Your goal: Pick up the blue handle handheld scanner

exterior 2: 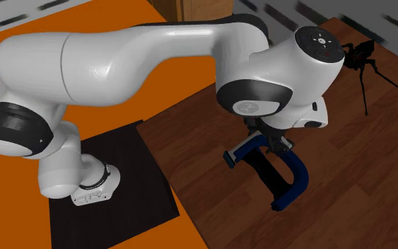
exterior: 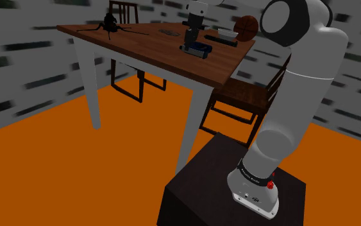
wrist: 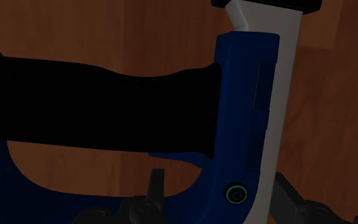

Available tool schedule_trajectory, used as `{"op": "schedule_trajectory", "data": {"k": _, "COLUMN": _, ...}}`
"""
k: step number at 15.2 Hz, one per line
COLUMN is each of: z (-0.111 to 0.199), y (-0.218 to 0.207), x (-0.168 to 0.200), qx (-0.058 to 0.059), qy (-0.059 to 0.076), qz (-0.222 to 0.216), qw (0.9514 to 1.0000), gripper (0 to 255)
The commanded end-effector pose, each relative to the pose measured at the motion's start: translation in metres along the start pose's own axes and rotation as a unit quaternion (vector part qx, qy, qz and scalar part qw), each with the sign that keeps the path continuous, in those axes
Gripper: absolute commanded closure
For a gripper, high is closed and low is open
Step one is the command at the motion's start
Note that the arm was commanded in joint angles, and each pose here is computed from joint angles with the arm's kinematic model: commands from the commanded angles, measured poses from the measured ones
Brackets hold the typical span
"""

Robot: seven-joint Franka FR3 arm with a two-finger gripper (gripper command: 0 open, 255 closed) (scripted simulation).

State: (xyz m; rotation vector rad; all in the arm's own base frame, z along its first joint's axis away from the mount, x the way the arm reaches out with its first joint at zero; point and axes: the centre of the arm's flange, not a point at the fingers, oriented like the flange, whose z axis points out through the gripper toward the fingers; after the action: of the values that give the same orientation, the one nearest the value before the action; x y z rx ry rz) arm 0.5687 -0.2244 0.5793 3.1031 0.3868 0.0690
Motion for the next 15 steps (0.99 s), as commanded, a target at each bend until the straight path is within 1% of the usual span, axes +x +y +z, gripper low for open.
{"op": "schedule_trajectory", "data": {"k": 1, "z": 0.001, "y": 0.000, "x": 0.000, "qx": 0.000, "qy": 0.000, "qz": 0.000, "qw": 1.0000, "gripper": 255}}
{"op": "schedule_trajectory", "data": {"k": 9, "z": 0.002, "y": 0.000, "x": 0.000, "qx": 0.000, "qy": 0.000, "qz": 0.000, "qw": 1.0000, "gripper": 255}}
{"op": "schedule_trajectory", "data": {"k": 15, "z": -0.030, "y": 0.000, "x": 0.001, "qx": 0.000, "qy": 0.000, "qz": 0.000, "qw": 1.0000, "gripper": 255}}
